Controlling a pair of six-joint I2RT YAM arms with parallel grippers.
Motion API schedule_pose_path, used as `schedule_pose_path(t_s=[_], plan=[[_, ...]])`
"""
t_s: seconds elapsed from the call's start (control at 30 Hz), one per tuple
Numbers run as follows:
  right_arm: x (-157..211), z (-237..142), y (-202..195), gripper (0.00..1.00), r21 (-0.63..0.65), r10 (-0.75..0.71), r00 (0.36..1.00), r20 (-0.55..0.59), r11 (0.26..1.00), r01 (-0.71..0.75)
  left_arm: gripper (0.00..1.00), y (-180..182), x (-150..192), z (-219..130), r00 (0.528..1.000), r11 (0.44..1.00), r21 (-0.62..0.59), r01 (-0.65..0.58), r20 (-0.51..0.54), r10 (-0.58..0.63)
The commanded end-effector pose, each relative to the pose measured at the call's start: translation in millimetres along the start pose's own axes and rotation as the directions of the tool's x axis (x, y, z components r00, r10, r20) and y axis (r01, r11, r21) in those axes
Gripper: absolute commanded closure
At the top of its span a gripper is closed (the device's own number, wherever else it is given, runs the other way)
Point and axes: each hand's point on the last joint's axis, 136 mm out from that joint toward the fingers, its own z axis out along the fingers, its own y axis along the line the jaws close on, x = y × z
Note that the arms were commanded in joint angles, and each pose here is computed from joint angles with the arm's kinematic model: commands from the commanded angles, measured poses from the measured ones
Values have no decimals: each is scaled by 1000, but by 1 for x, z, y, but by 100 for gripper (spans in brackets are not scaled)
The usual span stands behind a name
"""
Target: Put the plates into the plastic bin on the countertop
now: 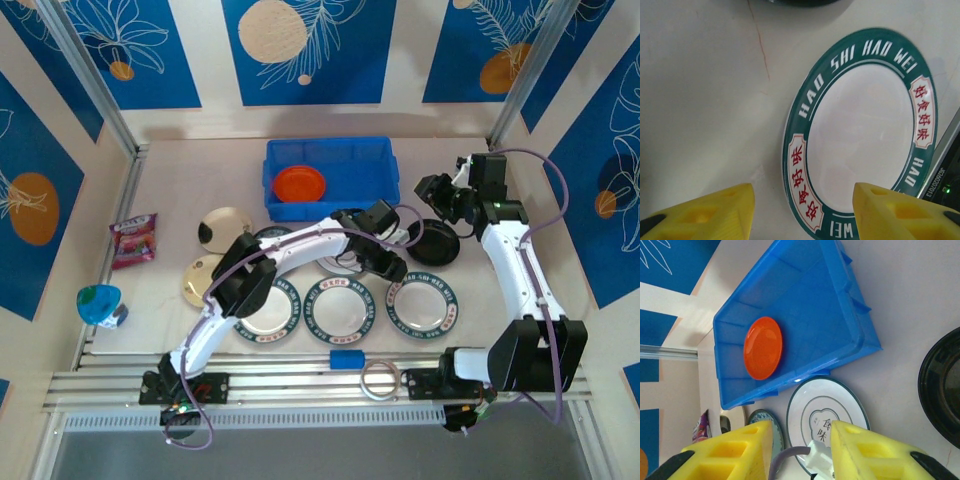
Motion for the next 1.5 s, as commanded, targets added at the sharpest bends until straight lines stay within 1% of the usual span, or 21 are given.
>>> schedule_pose_path(t_s=[0.0, 0.27, 0.57, 0.87, 1.07, 1.13, 1.27, 1.47], plan=[[2, -1, 6, 63, -39, 1, 1000, -6, 999, -1, 45, -3, 11, 8, 998, 1000, 22, -3, -58, 5], [5, 2, 4, 63, -50, 3, 1000, -15, 999, -4, 48, -4, 19, 22, 996, 999, 45, -1, -93, 5], [6, 6, 1, 64, -61, 12, 1000, -29, 998, -14, 54, -5, 21, 28, 994, 998, 62, 5, -112, 2], [5, 7, -3, 64, -70, 20, 999, -31, 997, -22, 58, -6, 25, 38, 990, 998, 61, 12, -144, -4], [6, 9, -7, 64, -76, 31, 999, -39, 997, -34, 65, -7, 26, 42, 988, 997, 71, 18, -154, -7], [7, 10, -9, 64, -76, 36, 998, -42, 996, -39, 70, -8, 26, 43, 987, 997, 77, 20, -159, -7], [6, 10, -11, 64, -73, 40, 998, -43, 996, -43, 77, -9, 26, 44, 987, 996, 82, 19, -162, -5], [7, 12, -14, 64, -72, 47, 998, -46, 996, -50, 78, -10, 25, 47, 985, 995, 95, 20, -172, -4]])
